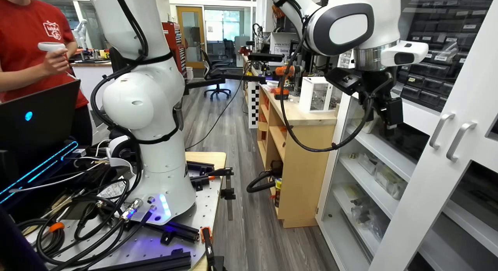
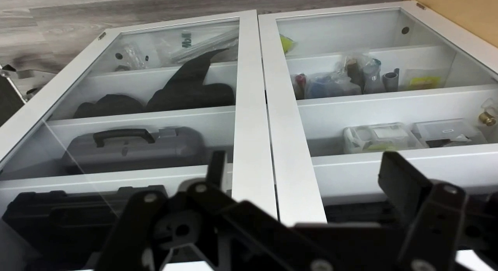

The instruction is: Open the right-sided glass door

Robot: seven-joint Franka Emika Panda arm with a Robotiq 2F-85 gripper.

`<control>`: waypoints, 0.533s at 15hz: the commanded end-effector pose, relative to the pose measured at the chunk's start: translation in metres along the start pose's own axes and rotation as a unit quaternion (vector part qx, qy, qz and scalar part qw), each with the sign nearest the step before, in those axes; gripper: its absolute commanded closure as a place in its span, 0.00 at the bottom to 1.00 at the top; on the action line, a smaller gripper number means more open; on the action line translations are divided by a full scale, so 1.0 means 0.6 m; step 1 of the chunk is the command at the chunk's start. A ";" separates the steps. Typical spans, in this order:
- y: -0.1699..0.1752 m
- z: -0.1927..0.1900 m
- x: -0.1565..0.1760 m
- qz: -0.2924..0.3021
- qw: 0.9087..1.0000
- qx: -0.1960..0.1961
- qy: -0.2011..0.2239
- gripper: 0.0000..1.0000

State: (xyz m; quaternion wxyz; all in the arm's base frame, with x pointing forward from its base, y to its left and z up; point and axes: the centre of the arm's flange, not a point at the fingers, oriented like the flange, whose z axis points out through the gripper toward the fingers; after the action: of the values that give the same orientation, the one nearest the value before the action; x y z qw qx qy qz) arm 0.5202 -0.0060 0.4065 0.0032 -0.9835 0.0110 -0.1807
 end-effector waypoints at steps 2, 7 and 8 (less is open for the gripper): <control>0.016 0.012 0.033 0.006 0.999 -0.012 0.035 0.00; 0.036 0.027 0.075 0.005 0.998 -0.021 0.056 0.00; 0.036 0.032 0.085 0.006 0.998 -0.021 0.059 0.00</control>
State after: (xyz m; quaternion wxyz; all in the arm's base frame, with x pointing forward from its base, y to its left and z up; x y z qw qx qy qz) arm 0.5505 -0.0244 0.4081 -0.0082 -0.9747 0.0180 -0.2227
